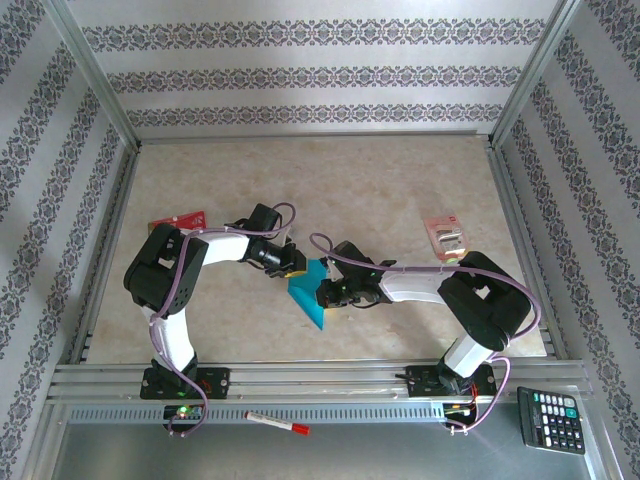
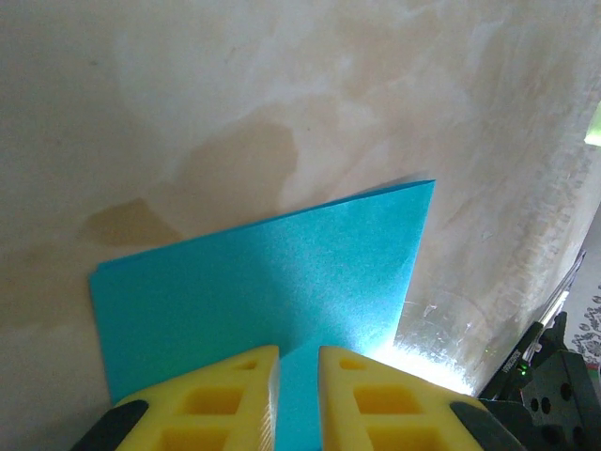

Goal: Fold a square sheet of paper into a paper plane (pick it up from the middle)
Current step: Third fold the triangle at the center of the table.

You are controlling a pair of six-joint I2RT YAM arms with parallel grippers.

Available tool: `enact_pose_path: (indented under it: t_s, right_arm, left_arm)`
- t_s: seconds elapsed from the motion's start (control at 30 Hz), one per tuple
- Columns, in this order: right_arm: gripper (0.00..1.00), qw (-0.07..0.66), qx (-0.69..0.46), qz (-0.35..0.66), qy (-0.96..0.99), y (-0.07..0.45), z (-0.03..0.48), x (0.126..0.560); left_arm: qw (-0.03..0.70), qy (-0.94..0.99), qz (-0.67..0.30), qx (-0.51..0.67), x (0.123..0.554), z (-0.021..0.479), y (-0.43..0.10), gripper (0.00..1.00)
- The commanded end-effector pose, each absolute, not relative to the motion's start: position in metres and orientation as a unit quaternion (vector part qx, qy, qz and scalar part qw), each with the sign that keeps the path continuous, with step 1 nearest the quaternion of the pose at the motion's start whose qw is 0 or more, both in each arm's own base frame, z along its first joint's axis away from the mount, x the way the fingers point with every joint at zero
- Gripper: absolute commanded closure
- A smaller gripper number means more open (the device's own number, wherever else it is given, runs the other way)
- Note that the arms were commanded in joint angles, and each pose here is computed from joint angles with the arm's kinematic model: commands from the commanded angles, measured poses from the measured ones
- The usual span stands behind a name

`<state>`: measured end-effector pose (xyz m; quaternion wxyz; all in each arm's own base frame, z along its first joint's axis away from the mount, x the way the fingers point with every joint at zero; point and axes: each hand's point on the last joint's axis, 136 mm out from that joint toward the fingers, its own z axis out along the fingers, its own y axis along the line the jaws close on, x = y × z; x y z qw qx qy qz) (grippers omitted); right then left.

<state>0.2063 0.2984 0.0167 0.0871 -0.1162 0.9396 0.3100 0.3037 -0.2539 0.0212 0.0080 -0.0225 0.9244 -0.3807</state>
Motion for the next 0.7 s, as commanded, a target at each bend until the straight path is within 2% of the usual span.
enact_pose_path:
  t_s: [0.0,0.67]
  right_arm:
    - [1.00,0.094,-0.125,0.305,0.939,0.301,0.025,0.209]
    - [1.00,0.086,-0.129,0.295,0.943,0.301,0.016,0.210]
  left_arm:
    - [-0.019,0.935,-0.355,-0.020,0.287,0.000,-0.249,0.81]
    - [-0.016,0.935,-0.354,-0.018,0.286,0.001,-0.248,0.81]
